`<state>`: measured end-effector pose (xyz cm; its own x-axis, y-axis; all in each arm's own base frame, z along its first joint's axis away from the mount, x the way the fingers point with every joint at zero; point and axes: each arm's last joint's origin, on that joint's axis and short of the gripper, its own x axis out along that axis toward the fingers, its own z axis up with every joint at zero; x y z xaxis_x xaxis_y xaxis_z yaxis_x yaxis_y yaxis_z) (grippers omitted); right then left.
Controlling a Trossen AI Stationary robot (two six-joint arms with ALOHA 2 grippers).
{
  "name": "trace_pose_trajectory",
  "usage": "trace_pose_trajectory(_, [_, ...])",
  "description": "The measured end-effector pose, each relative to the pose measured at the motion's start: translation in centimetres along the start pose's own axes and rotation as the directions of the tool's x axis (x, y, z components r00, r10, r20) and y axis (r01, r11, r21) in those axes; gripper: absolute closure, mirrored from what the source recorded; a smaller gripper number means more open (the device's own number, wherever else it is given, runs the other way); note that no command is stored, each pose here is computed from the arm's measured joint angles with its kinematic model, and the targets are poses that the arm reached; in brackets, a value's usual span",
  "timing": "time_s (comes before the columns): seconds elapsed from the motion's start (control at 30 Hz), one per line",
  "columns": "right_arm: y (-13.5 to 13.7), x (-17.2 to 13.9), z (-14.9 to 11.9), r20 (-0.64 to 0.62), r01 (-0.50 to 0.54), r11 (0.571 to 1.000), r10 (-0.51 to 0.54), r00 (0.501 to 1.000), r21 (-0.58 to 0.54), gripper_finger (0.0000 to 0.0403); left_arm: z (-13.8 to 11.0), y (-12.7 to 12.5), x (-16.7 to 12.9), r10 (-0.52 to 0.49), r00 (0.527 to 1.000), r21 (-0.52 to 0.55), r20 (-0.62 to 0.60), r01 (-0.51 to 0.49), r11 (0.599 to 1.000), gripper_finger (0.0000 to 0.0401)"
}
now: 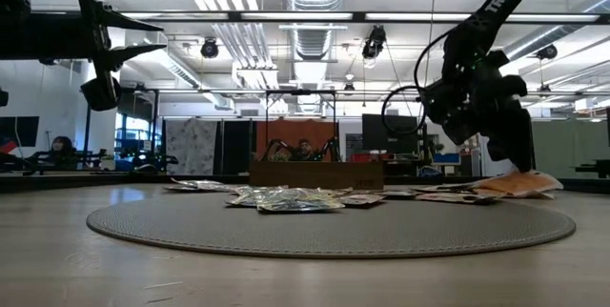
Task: Pick & Place Tea
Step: Put the white tea bag into the left section of the wooden organizer
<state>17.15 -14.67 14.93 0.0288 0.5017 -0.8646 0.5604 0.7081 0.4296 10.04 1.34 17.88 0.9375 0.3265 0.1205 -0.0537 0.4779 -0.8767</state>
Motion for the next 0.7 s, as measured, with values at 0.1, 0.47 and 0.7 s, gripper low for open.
trace_pose_trajectory(0.1, [0.3, -0.5, -0.3, 0.024, 0.005, 1.000, -0.005, 1.000, -0.011, 0.0394, 0.0, 0.0, 0.0, 0.000, 1.000, 0.000, 0.000, 0.000, 1.000, 0.0309])
trace_pose_trajectory(0.47, [2.7, -4.6, -3.3, 0.254, 0.093, 0.996, -0.087, 0.963, -0.011, 0.0394, 0.0, 0.0, 0.0, 0.000, 1.000, 0.003, 0.000, 0.000, 1.000, 0.0309])
trace_pose_trajectory(0.7, [3.4, -6.6, -5.0, 0.392, 0.358, 0.923, -0.384, 0.836, 0.141, 0.0394, 0.0, 0.0, 0.0, 0.000, 1.000, 0.005, 0.000, 0.000, 1.000, 0.0309])
